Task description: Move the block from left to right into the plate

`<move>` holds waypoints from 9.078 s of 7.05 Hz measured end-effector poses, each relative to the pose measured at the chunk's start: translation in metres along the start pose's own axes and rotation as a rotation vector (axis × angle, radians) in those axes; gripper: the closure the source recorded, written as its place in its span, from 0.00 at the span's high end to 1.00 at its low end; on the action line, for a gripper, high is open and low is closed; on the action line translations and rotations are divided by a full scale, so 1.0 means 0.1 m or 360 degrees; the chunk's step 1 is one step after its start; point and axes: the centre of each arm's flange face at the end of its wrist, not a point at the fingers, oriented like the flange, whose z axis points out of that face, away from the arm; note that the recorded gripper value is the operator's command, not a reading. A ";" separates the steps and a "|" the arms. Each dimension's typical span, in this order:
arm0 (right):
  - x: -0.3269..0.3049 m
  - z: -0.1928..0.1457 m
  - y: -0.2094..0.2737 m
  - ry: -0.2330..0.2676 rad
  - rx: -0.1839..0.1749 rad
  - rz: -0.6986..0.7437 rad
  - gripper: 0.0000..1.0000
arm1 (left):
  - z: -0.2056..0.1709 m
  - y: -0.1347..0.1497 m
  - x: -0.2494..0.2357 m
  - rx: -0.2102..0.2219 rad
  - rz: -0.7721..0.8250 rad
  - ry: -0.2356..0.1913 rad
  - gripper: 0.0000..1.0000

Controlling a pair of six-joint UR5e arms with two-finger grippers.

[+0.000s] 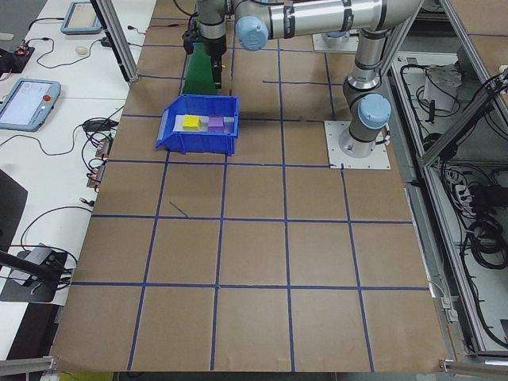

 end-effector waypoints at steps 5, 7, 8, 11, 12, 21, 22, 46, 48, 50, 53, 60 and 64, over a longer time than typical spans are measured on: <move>-0.32 -0.19 -0.08 0.0022 0.0032 0.0127 1.00 | 1.33 -0.30 -0.25 -0.0146 0.0123 0.0060 0.99; -0.80 -0.31 -0.18 0.0019 0.0051 0.0210 1.00 | 1.64 -0.23 -0.24 -0.0185 0.0120 0.0068 0.78; -1.04 -0.35 -0.21 0.0019 0.0058 0.0233 1.00 | 1.74 -0.21 -0.24 -0.0208 0.0116 0.0073 0.52; -1.41 -0.36 -0.23 0.0012 0.0062 0.0250 1.00 | 1.70 -0.22 -0.24 -0.0202 0.0101 0.0068 0.28; -1.42 -0.34 -0.23 0.0013 0.0057 0.0250 1.00 | 1.47 -0.24 -0.24 -0.0177 0.0093 0.0063 0.28; -1.41 -0.29 -0.22 0.0015 0.0046 0.0238 1.00 | 0.78 -0.48 1.62 0.0091 -0.0036 0.0075 0.74; -1.39 -0.29 -0.23 0.0014 0.0047 0.0241 1.00 | 0.97 -0.50 1.74 0.0083 -0.0025 0.0074 0.85; -1.35 1.44 -2.06 -0.0608 -0.0027 0.0671 1.00 | 0.79 -0.64 -0.16 0.0063 0.0226 0.0008 0.36; -1.34 1.45 -2.08 -0.0611 -0.0025 0.0679 1.00 | 0.38 -0.36 0.11 0.0051 0.0238 0.0013 0.36; -1.34 1.47 -2.09 -0.0615 -0.0029 0.0679 1.00 | 0.31 -0.23 0.63 0.0070 0.0200 0.0029 0.36; -1.35 1.47 -2.08 -0.0615 -0.0028 0.0677 1.00 | 0.74 -0.47 1.30 0.0168 0.0182 0.0048 0.37; -1.29 1.84 -1.89 -0.0441 -0.0020 0.0432 0.33 | 1.14 -0.59 1.55 0.0220 0.0139 0.0096 1.00; -0.07 1.38 -1.75 0.0027 0.0074 -0.0122 0.33 | -0.08 0.01 1.22 0.0188 0.0108 0.0050 1.00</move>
